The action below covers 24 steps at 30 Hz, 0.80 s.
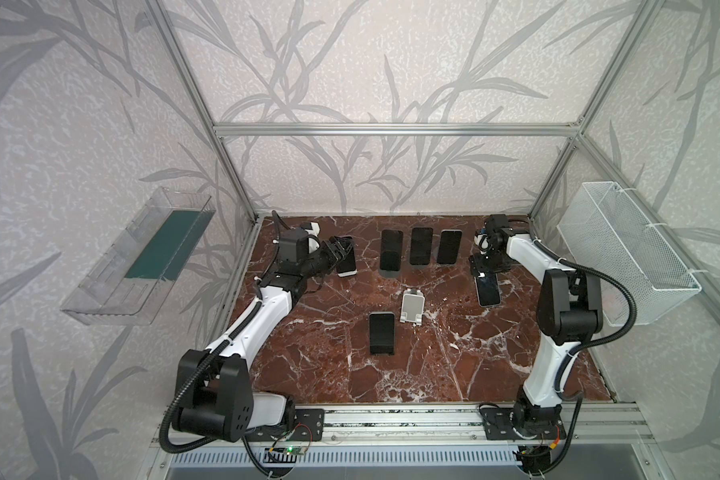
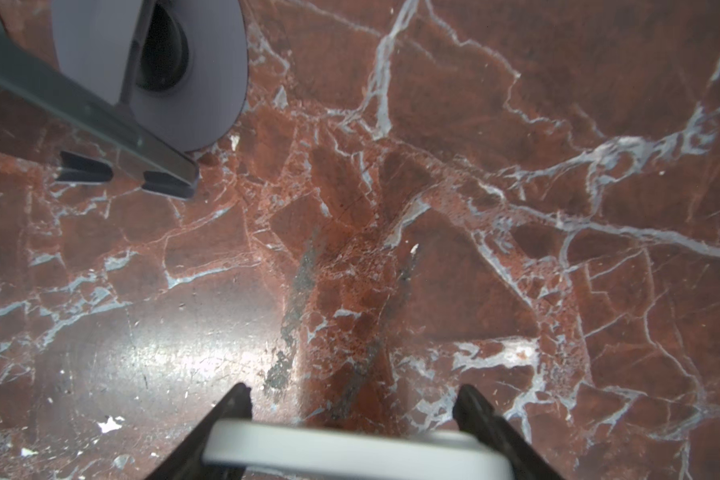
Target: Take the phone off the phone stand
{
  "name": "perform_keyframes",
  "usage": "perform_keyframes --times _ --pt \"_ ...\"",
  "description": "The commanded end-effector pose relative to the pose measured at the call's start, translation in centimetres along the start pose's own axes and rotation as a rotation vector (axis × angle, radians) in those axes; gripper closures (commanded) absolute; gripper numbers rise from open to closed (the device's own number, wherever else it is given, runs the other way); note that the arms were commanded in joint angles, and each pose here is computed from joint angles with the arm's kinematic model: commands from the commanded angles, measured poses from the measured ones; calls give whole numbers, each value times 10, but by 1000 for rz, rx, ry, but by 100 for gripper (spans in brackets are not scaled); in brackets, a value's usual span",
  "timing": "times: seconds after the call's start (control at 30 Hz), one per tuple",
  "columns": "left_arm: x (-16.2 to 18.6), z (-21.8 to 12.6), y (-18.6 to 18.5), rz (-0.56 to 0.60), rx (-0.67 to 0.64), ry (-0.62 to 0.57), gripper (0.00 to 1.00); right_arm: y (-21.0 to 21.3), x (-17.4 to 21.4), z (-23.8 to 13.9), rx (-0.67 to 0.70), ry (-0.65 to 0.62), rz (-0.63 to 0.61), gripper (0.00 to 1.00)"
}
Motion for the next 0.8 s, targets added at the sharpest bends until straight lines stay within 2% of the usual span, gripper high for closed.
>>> perform_keyframes --times 0.0,0.77 --pt "-1 -3 -9 12 24 -11 32 -1 7 6 -5 42 11 36" --pt "0 8 0 -17 10 20 32 -6 33 44 -61 150 54 34"
Point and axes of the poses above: each gripper's point midway between its finger pads, its own z axis out along the fingers, its own y axis along the line the jaws close on, x = y × z, the point moved 10 cm from there along -z, back along the fingers, and after that the axes turned 8 degrees about -z, right-handed, at the moved point
